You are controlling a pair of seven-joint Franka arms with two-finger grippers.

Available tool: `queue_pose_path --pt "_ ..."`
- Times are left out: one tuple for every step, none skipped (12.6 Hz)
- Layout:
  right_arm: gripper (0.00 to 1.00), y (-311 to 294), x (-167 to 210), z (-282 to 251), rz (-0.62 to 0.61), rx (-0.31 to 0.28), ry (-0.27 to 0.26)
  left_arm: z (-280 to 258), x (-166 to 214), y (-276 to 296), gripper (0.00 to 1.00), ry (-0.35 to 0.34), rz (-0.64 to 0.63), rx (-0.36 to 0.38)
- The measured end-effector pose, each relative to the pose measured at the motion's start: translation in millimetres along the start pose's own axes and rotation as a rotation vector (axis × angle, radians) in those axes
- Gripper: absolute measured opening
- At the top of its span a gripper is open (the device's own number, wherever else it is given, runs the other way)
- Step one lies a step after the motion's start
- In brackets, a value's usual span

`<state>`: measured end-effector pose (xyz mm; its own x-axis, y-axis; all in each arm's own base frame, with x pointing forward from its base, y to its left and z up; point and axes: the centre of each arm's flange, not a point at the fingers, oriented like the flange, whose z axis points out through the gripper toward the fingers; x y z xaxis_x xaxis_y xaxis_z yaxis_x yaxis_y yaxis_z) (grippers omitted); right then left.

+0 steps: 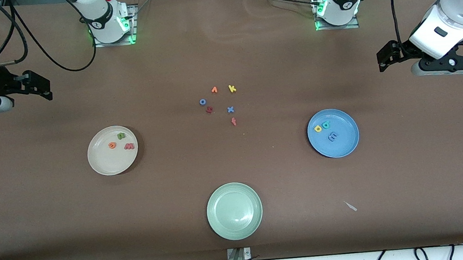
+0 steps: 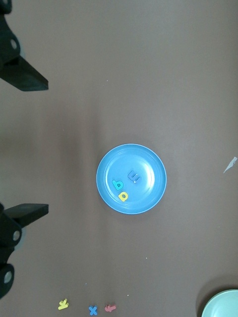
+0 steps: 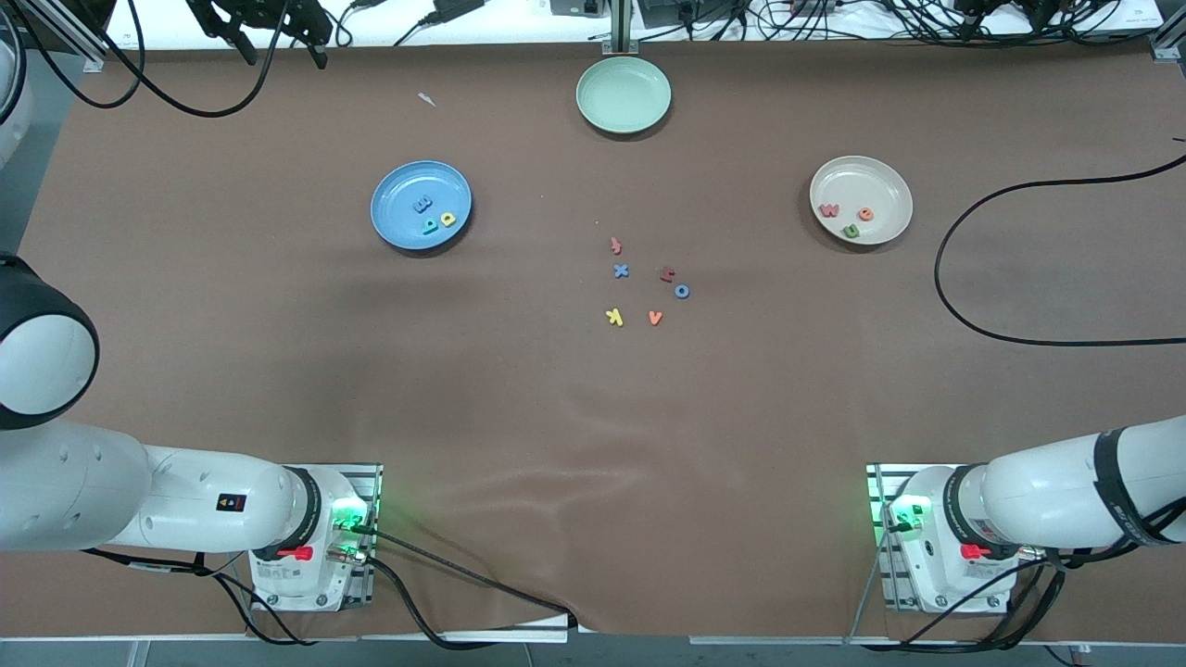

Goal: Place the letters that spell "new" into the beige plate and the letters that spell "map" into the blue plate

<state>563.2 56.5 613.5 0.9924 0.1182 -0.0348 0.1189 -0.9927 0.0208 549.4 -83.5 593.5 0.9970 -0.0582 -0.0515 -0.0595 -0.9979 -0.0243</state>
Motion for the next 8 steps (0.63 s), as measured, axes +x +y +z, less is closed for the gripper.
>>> queue_pose_path --pt "1.0 0.0 0.0 0.0 0.0 0.0 0.0 0.0 0.0 0.0 1.0 0.0 0.0 0.0" --pt "1.0 0.0 0.0 0.0 0.0 0.0 0.0 0.0 0.0 0.0 1.0 0.0 0.0 0.0" --pt "1.0 0.4 0.0 0.0 0.001 0.0 0.0 0.0 0.0 0.0 1.0 0.0 0.0 0.0" --pt "1.0 2.2 0.0 0.1 0.004 0.0 0.0 0.0 0.0 0.0 1.0 0.0 0.0 0.0" --pt "1.0 4.6 -0.1 0.1 0.008 0.0 0.0 0.0 0.0 0.0 1.0 0.0 0.0 0.0" --pt "1.0 6.4 -0.1 0.2 0.012 0.0 0.0 0.0 0.0 0.0 1.0 0.0 0.0 0.0" --pt "1.0 6.9 -0.2 0.2 0.012 0.0 0.0 0.0 0.0 0.0 1.0 0.0 0.0 0.0" --pt "1.0 6.8 -0.2 0.2 0.012 0.0 0.0 0.0 0.0 0.0 1.0 0.0 0.0 0.0"
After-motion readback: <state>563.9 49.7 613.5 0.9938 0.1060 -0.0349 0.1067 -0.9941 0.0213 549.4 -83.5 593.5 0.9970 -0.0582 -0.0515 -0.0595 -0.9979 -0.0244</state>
